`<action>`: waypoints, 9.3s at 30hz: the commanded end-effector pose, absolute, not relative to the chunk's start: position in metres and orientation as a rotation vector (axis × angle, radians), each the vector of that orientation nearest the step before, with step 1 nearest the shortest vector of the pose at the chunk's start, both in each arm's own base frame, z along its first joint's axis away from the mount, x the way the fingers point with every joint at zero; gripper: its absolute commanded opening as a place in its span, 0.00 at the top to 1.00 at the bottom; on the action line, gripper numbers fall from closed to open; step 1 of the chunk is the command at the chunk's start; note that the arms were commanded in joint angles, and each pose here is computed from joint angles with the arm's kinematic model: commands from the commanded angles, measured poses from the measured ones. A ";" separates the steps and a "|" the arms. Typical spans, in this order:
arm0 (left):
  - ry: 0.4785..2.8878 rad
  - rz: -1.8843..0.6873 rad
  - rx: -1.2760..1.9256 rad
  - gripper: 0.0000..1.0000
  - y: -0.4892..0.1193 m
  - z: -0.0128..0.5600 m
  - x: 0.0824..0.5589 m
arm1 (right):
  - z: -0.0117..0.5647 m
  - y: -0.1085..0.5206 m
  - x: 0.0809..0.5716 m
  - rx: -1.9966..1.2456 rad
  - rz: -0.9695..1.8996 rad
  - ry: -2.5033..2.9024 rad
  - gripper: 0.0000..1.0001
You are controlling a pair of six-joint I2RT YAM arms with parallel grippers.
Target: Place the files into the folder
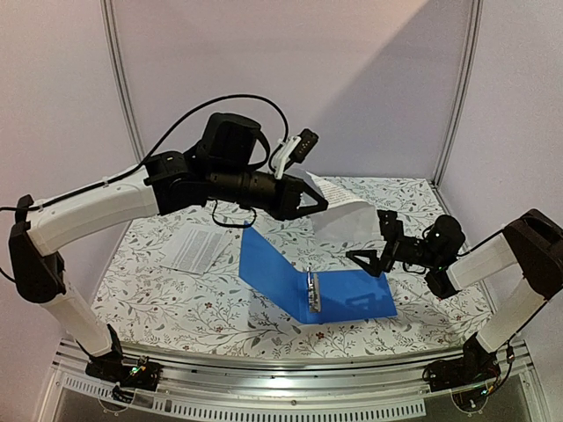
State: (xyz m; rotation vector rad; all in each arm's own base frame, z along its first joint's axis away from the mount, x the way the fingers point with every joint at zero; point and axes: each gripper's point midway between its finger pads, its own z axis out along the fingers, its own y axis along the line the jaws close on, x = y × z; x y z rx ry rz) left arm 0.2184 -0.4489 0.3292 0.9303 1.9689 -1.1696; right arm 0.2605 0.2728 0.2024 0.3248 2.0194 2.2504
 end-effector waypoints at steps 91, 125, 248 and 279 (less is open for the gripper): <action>2.027 -0.958 1.546 1.00 -0.451 0.236 0.145 | 0.240 0.288 0.241 -0.258 2.287 1.755 0.72; 2.041 -0.379 1.035 0.35 -0.385 0.275 0.286 | 0.102 0.258 0.269 -0.111 1.483 2.506 1.00; 2.369 -0.529 -0.937 0.18 -0.060 0.058 0.332 | 0.145 0.258 0.307 -0.345 0.877 2.321 0.45; 2.163 -0.927 -1.403 0.34 -0.100 -0.011 0.308 | 0.131 0.259 0.297 -0.393 0.889 2.361 0.44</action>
